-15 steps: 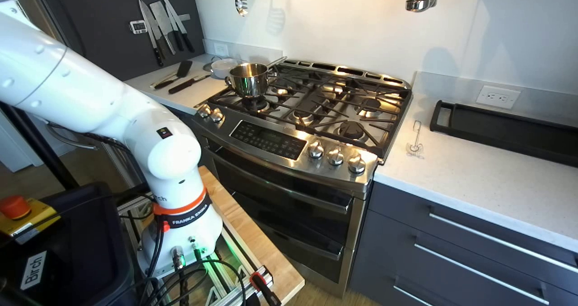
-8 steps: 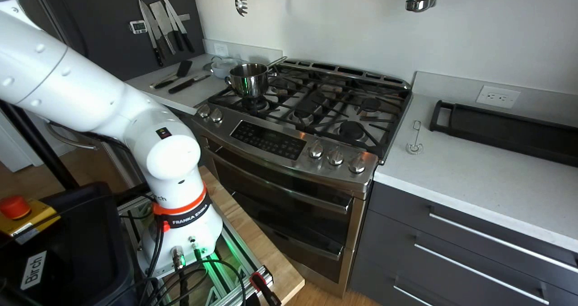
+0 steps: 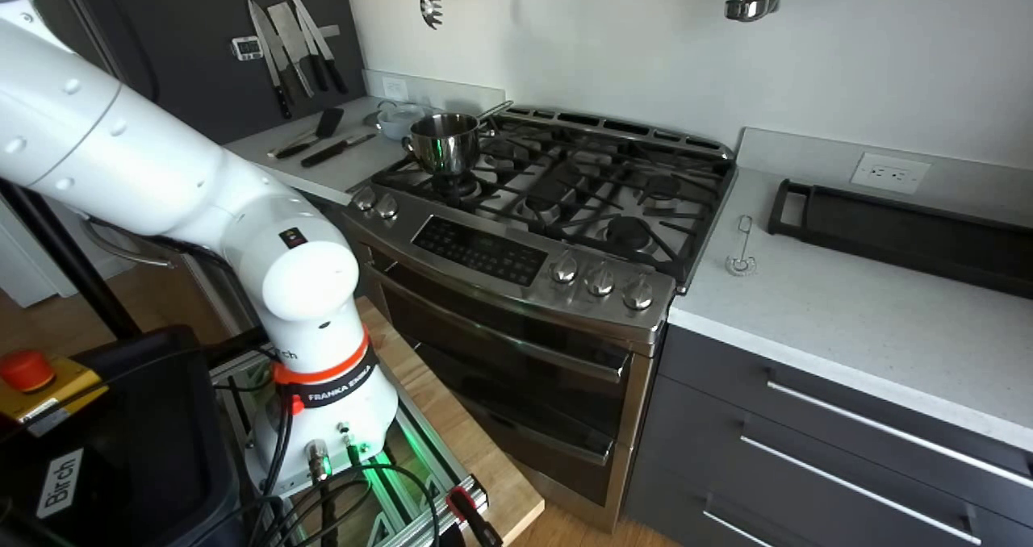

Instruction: Press the far left button on the under the counter lights rack to turn of the under the counter lights

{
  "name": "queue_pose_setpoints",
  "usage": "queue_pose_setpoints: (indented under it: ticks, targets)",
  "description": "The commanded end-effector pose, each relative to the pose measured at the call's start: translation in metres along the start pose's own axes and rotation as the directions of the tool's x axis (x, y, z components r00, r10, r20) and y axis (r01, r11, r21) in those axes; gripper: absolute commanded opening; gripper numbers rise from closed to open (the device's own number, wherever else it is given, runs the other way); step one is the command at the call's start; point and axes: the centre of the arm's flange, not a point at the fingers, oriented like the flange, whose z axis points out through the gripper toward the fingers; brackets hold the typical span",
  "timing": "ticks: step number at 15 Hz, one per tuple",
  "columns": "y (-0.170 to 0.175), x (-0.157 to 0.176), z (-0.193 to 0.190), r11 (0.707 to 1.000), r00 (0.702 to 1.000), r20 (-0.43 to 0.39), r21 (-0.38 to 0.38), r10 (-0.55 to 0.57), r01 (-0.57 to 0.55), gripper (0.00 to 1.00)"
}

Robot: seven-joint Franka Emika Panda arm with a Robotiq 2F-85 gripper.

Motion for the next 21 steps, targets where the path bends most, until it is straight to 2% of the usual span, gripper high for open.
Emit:
queue_pose_setpoints:
  ticks: [1,4,5,12,16,21]
  targets:
    - [-0.002,0.008,-0.019,0.999,0.996,0.084,0.018,0.024,-0.026,0.72]
    - [0.001,0.002,-0.029,0.997,0.984,0.169,0.025,0.062,-0.067,0.94]
    - [0.001,-0.003,-0.030,0.994,0.976,0.201,0.051,0.082,-0.094,0.99]
    - [0.015,-0.036,-0.027,0.977,0.903,0.401,0.070,0.156,-0.201,1.00]
    - [0.015,-0.052,-0.018,0.970,0.860,0.474,0.050,0.188,-0.240,1.00]
    - [0.021,-0.058,-0.021,0.978,0.834,0.527,0.022,0.166,-0.209,1.00]
